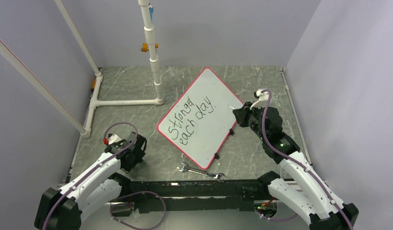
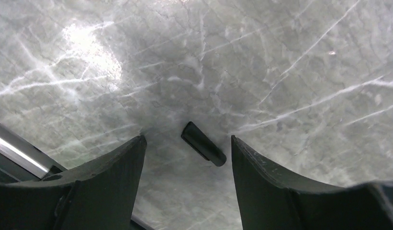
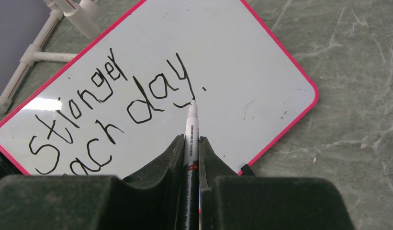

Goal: Write a sentence on the whiteboard
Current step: Pick up the pen cap from the center of the board.

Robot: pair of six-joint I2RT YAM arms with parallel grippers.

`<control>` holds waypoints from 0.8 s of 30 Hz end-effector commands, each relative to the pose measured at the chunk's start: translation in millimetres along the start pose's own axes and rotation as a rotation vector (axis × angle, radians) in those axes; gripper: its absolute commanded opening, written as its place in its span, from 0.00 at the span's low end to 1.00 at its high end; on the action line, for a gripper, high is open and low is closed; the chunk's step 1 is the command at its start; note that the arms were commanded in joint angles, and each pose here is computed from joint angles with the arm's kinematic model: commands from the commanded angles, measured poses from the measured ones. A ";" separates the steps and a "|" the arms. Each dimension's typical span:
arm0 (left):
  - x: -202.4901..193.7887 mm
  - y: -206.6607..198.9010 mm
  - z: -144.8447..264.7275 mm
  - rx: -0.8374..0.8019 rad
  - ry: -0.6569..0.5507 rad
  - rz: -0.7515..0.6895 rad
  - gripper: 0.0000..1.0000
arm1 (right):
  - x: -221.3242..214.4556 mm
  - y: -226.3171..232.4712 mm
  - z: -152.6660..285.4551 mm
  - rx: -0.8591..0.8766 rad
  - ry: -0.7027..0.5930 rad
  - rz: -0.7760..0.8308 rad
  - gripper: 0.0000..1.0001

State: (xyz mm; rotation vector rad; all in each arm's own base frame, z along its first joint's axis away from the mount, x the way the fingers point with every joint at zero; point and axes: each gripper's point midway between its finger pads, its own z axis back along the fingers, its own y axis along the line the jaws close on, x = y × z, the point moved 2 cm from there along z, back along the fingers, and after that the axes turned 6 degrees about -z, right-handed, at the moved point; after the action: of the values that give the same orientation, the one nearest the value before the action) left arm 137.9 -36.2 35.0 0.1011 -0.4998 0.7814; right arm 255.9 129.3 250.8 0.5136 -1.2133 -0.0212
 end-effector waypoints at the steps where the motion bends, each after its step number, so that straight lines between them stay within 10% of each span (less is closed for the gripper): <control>1: -3.8 4.7 -1.4 0.081 0.022 0.146 0.70 | 6.9 3.7 2.4 0.019 -0.029 -0.010 0.00; 24: -4.5 -52.5 -14.7 -0.144 0.046 0.122 0.08 | 8.7 -1.6 8.9 -0.007 -0.033 0.023 0.00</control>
State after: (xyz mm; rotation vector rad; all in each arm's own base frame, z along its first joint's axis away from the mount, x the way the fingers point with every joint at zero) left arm 169.0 -49.9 31.9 0.0484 -0.5458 0.9147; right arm 252.1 126.5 250.6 0.5027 -1.2134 -0.0136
